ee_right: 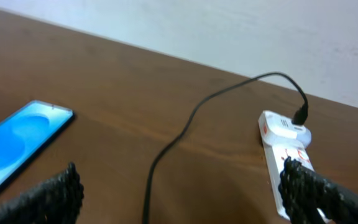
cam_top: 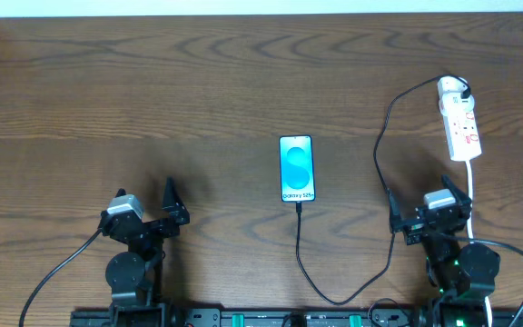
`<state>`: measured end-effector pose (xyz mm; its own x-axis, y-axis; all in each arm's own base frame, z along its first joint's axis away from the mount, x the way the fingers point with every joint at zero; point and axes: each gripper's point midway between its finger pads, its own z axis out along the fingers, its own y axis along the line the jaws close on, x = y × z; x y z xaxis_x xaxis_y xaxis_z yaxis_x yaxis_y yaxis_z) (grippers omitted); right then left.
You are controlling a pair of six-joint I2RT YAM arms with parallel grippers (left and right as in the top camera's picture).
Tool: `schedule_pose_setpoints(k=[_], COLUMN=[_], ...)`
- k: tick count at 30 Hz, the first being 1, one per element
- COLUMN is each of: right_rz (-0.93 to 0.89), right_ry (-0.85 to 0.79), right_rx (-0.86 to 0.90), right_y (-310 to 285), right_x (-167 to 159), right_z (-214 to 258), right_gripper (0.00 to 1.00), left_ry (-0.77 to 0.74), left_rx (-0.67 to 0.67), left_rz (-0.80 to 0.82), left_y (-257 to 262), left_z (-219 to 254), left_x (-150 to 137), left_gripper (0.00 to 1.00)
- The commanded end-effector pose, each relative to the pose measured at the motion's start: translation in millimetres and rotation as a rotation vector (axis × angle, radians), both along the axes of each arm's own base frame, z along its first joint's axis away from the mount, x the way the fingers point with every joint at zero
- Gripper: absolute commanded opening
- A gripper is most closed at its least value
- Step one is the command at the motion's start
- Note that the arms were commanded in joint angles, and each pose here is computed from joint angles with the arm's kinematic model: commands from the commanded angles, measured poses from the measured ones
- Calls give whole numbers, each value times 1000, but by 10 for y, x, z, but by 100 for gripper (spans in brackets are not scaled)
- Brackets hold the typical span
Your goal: Plug charger to phone and switch on socket
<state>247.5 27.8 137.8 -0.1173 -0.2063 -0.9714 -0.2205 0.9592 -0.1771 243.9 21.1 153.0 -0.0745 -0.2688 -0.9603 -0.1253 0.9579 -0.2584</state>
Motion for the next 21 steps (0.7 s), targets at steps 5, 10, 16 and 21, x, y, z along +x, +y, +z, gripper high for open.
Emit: schedule_pose_setpoints(k=[5,10,16,21], right_rz=[-47,-39,-22,-41], right_ry=[-102,-101,-100,-97], right_rx=[-16,-16,-16,-18], right_y=[-57,-26,22,-6], right_x=[-30,-32,-37,-33], right_z=[221,219,217,210], right_gripper=[99,99,99,99], left_ry=[55,55,55,55], left_rx=[16,16,16,16], left_rz=[16,16,16,16], left_y=[34,34,34,34], left_z=[-171,-171,-171,-171], left_x=[-14,-14,-14,-14], left_gripper=[99,99,99,99])
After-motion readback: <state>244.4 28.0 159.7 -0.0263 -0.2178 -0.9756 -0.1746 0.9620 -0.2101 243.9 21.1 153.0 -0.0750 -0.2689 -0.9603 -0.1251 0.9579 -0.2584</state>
